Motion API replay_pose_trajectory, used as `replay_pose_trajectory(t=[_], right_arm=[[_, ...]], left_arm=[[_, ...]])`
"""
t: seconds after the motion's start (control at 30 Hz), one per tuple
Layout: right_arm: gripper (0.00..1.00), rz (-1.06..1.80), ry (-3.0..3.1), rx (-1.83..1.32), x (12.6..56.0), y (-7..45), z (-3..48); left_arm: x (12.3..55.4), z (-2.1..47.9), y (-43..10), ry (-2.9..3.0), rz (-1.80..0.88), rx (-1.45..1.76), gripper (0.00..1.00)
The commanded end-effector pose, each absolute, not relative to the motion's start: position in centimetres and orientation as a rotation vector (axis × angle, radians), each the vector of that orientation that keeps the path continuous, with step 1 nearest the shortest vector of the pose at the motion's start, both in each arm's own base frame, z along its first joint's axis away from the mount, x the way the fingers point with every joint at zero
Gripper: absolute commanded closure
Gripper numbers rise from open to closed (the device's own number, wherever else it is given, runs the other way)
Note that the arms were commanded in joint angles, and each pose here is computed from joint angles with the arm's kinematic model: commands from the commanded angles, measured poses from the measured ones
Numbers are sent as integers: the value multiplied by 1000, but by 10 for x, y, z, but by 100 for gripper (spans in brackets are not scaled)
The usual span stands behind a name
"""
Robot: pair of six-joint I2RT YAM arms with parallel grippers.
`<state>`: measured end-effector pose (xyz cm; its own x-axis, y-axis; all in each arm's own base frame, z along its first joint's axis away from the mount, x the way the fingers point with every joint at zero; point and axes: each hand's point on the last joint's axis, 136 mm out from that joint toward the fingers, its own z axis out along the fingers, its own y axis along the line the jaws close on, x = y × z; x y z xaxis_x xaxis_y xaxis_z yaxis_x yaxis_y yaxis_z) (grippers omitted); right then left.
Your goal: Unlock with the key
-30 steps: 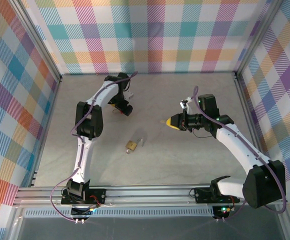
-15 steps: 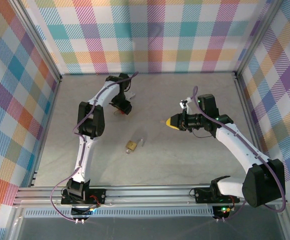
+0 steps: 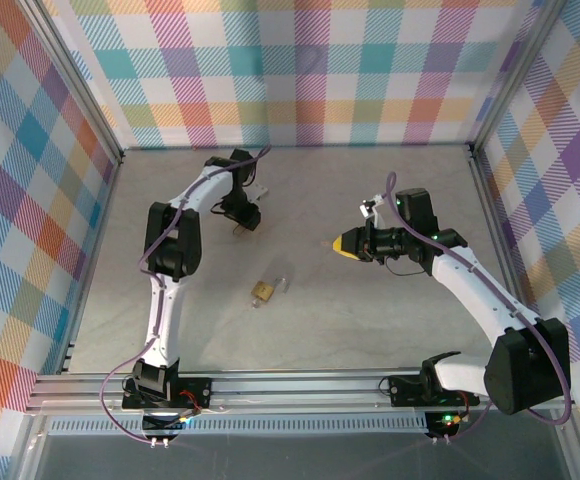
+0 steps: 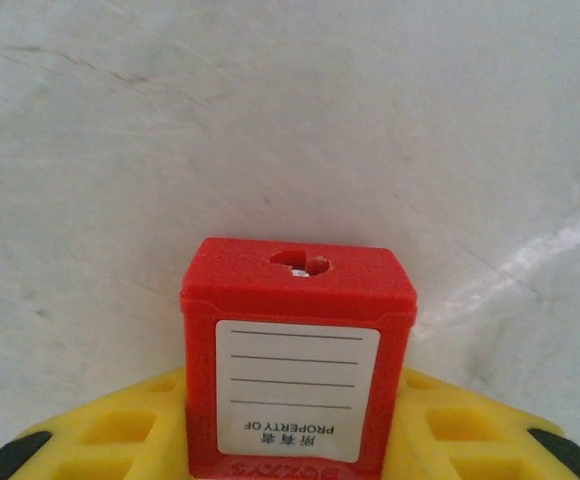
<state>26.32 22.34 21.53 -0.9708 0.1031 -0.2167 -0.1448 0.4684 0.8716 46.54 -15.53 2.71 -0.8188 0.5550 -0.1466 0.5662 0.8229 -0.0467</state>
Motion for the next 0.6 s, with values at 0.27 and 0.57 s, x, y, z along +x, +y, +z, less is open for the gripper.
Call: replay_pose_trajectory(t=[0.27,0.57], right_arm=[[100,1463,2517,27,273,206,213],[100,1423,2517,33,276,192,217]], left_arm=[[423,95,-193,2625,-356,959,66],[384,144,-224,2445,-333,1112,66]])
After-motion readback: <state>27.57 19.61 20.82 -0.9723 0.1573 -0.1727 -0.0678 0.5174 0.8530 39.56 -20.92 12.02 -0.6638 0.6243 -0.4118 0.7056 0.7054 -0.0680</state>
